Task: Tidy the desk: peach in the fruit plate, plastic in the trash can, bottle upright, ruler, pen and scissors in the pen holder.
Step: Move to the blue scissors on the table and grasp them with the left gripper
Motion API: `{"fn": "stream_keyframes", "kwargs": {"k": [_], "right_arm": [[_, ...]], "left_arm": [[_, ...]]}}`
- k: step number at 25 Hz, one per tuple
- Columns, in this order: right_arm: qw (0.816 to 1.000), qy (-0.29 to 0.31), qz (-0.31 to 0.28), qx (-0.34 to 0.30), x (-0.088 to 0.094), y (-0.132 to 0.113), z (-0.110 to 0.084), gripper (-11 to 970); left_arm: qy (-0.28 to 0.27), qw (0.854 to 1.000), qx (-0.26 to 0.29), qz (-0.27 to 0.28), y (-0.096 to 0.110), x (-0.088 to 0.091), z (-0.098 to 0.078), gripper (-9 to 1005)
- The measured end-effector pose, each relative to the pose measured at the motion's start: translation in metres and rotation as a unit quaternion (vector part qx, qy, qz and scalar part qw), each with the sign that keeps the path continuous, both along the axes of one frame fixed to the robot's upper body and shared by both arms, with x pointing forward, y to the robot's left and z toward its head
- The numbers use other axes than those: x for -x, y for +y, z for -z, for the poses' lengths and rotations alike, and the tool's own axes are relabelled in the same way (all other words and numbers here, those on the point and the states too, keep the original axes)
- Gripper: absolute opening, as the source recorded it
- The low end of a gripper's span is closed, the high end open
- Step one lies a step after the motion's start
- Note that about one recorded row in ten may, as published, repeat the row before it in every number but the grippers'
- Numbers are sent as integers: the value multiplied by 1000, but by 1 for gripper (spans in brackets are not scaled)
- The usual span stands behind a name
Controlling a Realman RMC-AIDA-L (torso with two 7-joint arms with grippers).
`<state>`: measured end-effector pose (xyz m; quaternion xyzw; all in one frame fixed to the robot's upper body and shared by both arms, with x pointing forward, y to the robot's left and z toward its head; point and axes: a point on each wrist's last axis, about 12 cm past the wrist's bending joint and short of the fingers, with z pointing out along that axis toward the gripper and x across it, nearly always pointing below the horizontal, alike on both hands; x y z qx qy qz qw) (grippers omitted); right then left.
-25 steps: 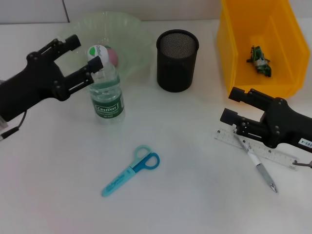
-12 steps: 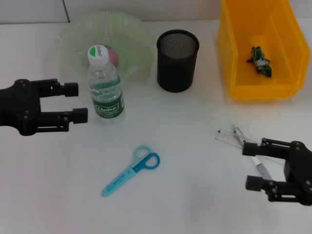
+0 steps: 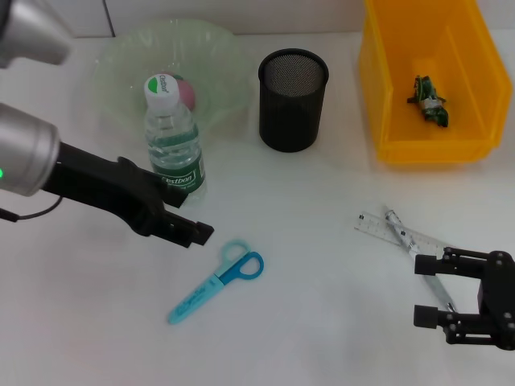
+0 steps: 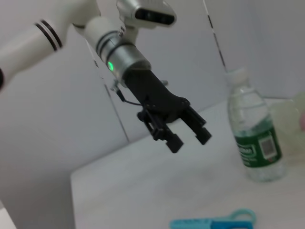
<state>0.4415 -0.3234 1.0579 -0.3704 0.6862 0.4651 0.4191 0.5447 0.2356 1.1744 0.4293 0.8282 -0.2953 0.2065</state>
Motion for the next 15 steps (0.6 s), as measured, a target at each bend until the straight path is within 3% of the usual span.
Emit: {"fn": "stream_keyframes", "kwargs": {"k": [2, 5, 15], "right_arm": [[1000, 2, 10, 13, -1, -2, 3, 766], [1000, -1, 20, 18, -3, -4, 4, 766], [999, -24, 32, 13, -16, -3, -4, 766]], "left_arm": [[3, 1000, -8, 1, -3, -1, 1, 768], [25, 998, -63, 13, -28, -6, -1, 767], [32, 985, -163, 47, -51, -4, -2, 766]]}}
